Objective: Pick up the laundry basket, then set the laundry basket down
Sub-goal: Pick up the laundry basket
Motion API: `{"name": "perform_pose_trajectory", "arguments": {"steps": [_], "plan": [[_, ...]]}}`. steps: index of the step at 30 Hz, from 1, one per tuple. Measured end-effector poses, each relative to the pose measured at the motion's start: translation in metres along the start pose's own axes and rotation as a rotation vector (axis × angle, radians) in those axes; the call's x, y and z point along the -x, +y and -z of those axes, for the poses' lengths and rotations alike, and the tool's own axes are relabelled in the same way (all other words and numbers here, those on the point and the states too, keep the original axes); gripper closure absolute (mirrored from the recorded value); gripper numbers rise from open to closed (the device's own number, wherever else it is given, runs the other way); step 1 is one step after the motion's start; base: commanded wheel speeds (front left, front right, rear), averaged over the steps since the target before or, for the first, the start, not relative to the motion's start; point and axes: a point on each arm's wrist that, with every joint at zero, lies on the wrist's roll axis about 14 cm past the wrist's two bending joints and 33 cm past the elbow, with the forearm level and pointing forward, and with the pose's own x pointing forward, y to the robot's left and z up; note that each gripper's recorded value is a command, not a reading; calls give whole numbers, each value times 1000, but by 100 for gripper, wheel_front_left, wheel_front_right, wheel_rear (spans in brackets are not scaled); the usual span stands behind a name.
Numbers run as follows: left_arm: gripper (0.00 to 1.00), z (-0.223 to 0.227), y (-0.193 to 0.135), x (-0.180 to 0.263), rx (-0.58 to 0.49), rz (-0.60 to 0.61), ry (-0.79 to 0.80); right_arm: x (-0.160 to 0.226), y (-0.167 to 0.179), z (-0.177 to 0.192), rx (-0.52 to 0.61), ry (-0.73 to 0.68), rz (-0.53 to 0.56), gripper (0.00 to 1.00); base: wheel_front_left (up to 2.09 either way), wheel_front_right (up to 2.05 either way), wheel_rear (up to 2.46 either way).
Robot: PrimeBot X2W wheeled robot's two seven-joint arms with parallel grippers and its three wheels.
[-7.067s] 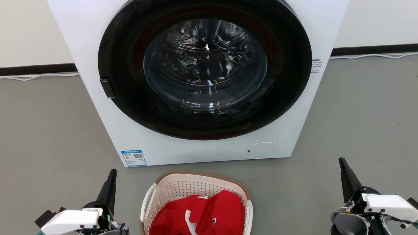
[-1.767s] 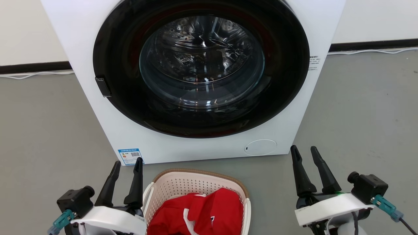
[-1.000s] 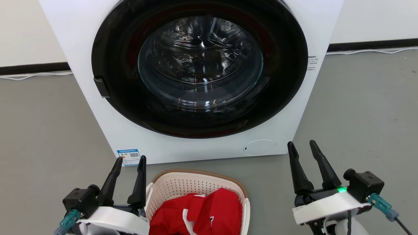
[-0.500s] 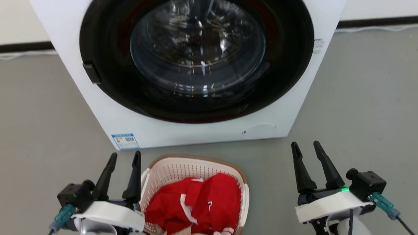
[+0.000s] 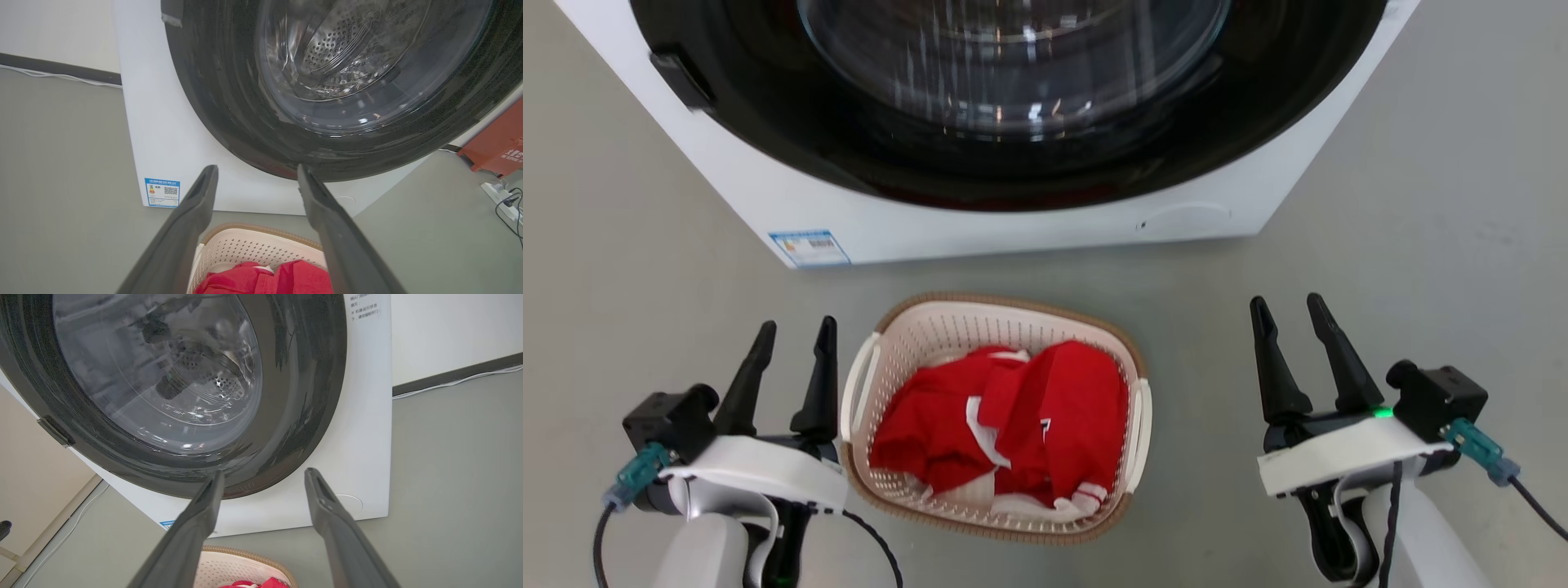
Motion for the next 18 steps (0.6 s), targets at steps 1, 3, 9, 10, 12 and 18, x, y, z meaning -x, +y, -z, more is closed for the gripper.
{"name": "perform_pose_trajectory", "arguments": {"steps": [1, 3, 9, 10, 12, 18], "plan": [[0, 5, 4, -3, 3, -8, 15, -3, -2, 5, -1, 11, 3, 0, 0, 0, 0], [0, 17, 11, -8, 15, -25, 48, -9, -4, 13, -3, 31, 5, 0, 0, 0, 0], [0, 43, 30, -19, 20, -62, 126, -23, -6, 26, -6, 60, 2, 0, 0, 0, 0], [0, 53, 37, -23, 21, -76, 154, -27, -7, 30, -6, 65, 0, 0, 0, 0, 0], [0, 63, 43, -27, 34, -93, 180, -31, -7, 32, -6, 66, -3, 0, 0, 0, 0], [0, 89, 54, -37, 41, -115, 252, -39, -12, 41, -6, 78, 0, 0, 0, 0, 0]]}}
